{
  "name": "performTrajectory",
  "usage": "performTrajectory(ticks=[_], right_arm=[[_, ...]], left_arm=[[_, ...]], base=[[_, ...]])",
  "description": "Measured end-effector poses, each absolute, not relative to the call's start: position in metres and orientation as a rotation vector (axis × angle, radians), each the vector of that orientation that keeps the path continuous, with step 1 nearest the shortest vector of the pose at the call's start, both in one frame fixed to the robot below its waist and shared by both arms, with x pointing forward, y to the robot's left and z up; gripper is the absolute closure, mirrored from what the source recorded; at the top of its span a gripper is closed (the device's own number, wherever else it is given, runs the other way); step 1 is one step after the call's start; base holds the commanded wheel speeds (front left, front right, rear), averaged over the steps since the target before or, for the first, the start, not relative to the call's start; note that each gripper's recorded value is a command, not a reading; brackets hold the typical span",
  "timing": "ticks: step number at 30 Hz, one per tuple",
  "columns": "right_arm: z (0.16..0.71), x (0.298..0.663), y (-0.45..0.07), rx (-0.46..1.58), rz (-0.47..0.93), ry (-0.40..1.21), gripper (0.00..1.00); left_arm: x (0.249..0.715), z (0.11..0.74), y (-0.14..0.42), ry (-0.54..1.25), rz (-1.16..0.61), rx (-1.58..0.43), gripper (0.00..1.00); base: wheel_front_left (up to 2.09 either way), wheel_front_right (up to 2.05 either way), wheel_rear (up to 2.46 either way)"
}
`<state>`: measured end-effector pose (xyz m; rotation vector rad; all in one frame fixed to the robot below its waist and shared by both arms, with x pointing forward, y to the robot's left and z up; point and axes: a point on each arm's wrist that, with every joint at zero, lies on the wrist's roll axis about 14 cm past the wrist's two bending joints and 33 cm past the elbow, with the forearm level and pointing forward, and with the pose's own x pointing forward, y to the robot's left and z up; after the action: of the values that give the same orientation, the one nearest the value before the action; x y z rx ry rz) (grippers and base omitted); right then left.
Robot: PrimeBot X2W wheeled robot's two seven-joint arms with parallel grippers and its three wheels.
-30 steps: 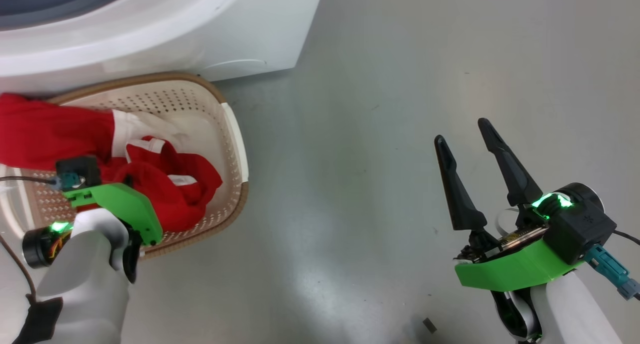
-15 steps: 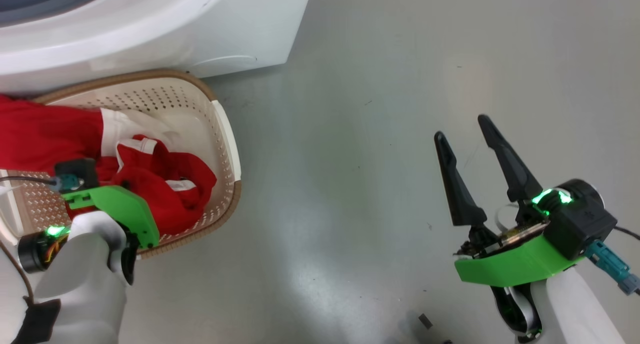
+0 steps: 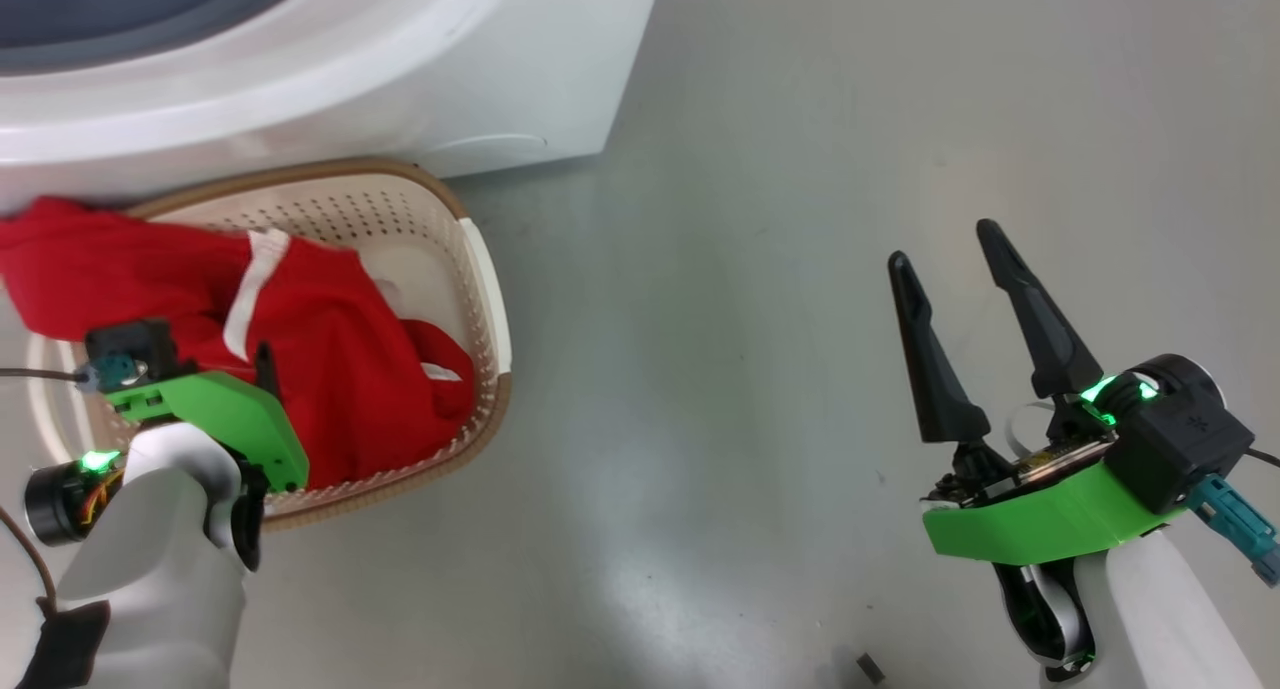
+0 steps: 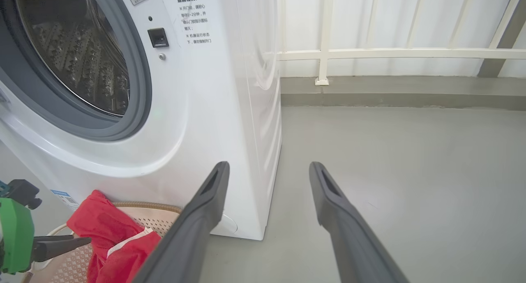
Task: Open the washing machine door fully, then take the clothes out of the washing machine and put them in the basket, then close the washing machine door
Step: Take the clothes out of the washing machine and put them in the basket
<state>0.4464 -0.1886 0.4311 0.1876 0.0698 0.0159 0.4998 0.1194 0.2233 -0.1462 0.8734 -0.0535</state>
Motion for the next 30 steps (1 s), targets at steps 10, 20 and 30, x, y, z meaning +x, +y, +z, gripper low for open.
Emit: performTrajectory(ticks=[10,20,30], right_arm=[[0.451,0.447,-0.18,0.197,0.044,0.019,0.0],[0.465,0.439,-0.177,0.207,0.051,-0.01,0.0],[0.48,0.429,-0.173,0.209,0.062,-0.042,0.0]], left_arm=[[0.508,0.264,0.119,0.724,-0.072,-0.185,0.0],[0.511,0.306,0.114,0.59,-0.094,-0.218,0.0],[0.498,0.346,0.115,0.46,-0.093,-0.242,0.0]], base=[[0.0,0.0,0.0],[0.0,0.0,0.0],[0.0,0.0,0.0]])
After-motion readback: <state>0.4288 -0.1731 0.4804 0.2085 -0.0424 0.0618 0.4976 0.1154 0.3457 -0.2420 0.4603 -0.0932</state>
